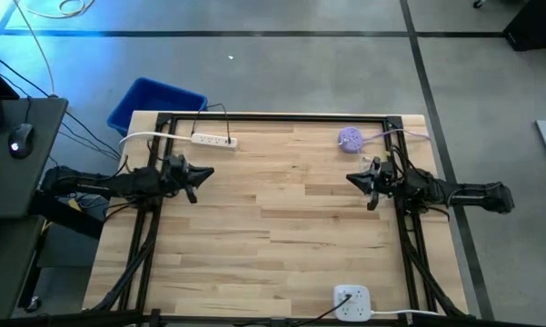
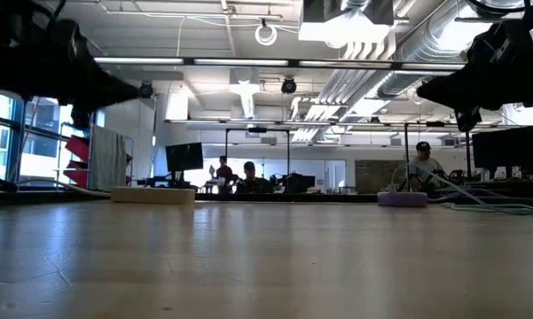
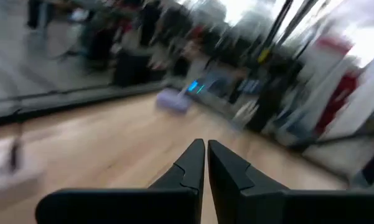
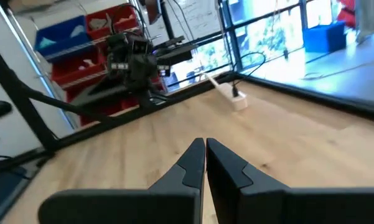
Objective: Insert USB
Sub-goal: Return to Home Position
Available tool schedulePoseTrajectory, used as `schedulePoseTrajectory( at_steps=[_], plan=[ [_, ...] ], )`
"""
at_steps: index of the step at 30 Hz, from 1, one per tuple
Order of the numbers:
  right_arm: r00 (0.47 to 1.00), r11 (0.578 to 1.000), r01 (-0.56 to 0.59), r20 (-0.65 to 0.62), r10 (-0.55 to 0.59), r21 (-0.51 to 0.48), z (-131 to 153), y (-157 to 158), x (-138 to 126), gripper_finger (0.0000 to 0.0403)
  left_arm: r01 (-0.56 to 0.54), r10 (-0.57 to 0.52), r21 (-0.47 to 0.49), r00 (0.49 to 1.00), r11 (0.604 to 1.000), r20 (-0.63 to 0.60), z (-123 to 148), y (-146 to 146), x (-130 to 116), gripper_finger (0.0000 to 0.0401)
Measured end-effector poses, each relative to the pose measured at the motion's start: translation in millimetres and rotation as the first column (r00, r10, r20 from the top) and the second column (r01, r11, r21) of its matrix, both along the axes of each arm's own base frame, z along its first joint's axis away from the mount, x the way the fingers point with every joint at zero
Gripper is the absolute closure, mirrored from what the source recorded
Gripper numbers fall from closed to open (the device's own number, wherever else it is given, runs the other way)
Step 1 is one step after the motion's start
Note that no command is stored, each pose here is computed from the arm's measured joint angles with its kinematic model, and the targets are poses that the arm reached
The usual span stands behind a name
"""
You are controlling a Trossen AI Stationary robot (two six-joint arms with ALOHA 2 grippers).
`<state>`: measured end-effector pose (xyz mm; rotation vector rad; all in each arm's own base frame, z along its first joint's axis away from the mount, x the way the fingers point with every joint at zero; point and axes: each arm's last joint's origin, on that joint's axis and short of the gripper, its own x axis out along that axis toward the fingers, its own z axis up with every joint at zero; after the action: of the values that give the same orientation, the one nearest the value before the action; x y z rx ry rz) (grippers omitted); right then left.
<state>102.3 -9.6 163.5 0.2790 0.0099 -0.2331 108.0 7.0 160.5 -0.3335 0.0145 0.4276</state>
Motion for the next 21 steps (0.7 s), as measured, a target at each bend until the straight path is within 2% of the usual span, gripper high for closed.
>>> schedulePoseTrajectory(
  at_steps=[1,3,15,21],
  plan=[
    [1.0,1.0,0.001,-0.001,-0.001,-0.003,0.0,-0.2,0.0,0.0403,-0.001,0.002,0.013,0.999,1.0,-0.054,-4.5,0.1,-0.6,0.0401],
    [1.0,1.0,0.004,0.001,-0.004,0.004,0.0,-0.5,0.0,0.0403,0.014,-0.012,0.033,0.997,0.999,-0.076,-4.9,-0.3,0.4,0.0401],
    [1.0,1.0,0.0,-0.001,0.0,0.004,0.0,-0.3,-0.1,0.0403,0.024,-0.02,0.041,0.996,0.999,-0.082,-4.8,-0.5,0.7,0.0401],
    [0.995,1.0,-0.028,0.096,0.028,-0.001,7.5,2.6,-5.8,0.0403,0.006,-0.008,0.036,0.999,0.999,0.044,5.1,1.5,-6.9,0.0401]
  ],
)
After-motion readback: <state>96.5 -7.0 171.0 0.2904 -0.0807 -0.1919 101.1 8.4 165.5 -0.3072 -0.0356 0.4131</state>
